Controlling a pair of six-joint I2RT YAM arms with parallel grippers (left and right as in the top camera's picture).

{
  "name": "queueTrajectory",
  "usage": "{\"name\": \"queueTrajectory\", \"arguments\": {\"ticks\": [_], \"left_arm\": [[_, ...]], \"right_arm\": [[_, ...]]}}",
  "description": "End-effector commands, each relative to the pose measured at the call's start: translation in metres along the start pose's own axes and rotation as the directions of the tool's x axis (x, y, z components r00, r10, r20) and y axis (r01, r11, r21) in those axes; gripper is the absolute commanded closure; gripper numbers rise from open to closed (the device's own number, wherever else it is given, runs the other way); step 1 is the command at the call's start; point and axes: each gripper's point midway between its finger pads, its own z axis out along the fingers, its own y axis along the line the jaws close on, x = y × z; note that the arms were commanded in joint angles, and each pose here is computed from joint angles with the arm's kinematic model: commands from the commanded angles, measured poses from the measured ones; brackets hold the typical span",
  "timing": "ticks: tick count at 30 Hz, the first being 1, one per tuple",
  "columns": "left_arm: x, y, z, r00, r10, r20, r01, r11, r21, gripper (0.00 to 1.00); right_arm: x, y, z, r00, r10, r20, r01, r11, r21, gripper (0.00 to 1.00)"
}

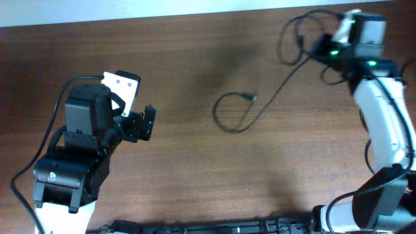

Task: Untangle cables
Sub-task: 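Drag the cable with the right gripper up toward the top right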

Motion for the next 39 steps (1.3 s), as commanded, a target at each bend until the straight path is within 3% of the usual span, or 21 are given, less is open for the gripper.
{"name": "queueTrajectory", "arguments": {"ticks": [1, 5, 7, 12, 18, 25, 26, 27, 28, 29, 34, 39], "left_arm": [[-0.003, 0.0, -0.003, 1.0, -0.014, 0.012, 0.014, 1.0, 0.005, 0.01], [-0.003, 0.0, -0.003, 1.0, -0.014, 0.012, 0.014, 1.0, 0.005, 0.01], [-0.003, 0.0, -0.003, 1.0, -0.014, 0.012, 0.014, 1.0, 0.005, 0.01], [-0.003, 0.0, -0.003, 1.0, -0.014, 0.012, 0.014, 1.0, 0.005, 0.01], [-0.003, 0.0, -0.003, 1.0, -0.014, 0.012, 0.014, 1.0, 0.005, 0.01], [-0.003, 0.0, -0.003, 1.0, -0.014, 0.012, 0.014, 1.0, 0.005, 0.01], [-0.003, 0.0, -0.003, 1.0, -0.014, 0.012, 0.014, 1.0, 0.005, 0.01], [-0.003, 0.0, -0.003, 1.0, -0.014, 0.012, 0.014, 1.0, 0.005, 0.01], [-0.003, 0.0, -0.003, 1.0, -0.014, 0.012, 0.014, 1.0, 0.005, 0.01], [-0.003, 0.0, -0.003, 1.0, -0.014, 0.012, 0.014, 1.0, 0.005, 0.01], [-0.003, 0.0, -0.003, 1.0, -0.014, 0.012, 0.014, 1.0, 0.005, 0.01], [-0.003, 0.0, -0.003, 1.0, -0.014, 0.012, 0.014, 1.0, 0.005, 0.01]], "right_arm": [[-0.063, -0.036, -0.033, 0.98, 0.031, 0.199, -0.038, 0.999, 0.03, 0.96], [-0.127, -0.077, -0.067, 0.89, 0.143, 0.432, -0.161, 0.987, 0.004, 0.96], [-0.16, -0.089, -0.089, 0.822, 0.127, 0.554, -0.144, 0.99, -0.014, 0.96], [-0.187, -0.103, -0.099, 0.743, 0.103, 0.662, -0.138, 0.99, 0.0, 0.96], [-0.173, -0.145, -0.035, 0.778, 0.124, 0.616, -0.191, 0.981, 0.044, 0.96], [-0.075, -0.216, 0.071, 0.909, 0.252, 0.331, -0.325, 0.928, 0.185, 0.96], [-0.068, -0.218, 0.074, 0.914, 0.263, 0.309, -0.332, 0.922, 0.197, 0.84], [-0.059, -0.222, 0.075, 0.92, 0.269, 0.284, -0.336, 0.915, 0.223, 0.54], [-0.053, -0.224, 0.076, 0.931, 0.259, 0.258, -0.322, 0.916, 0.242, 0.14], [-0.047, -0.226, 0.076, 0.933, 0.268, 0.239, -0.326, 0.911, 0.251, 0.01], [-0.027, -0.222, 0.068, 0.978, 0.174, 0.112, -0.2, 0.933, 0.298, 0.01], [-0.034, -0.194, 0.017, 0.997, 0.047, 0.058, -0.064, 0.945, 0.322, 0.01]]}}
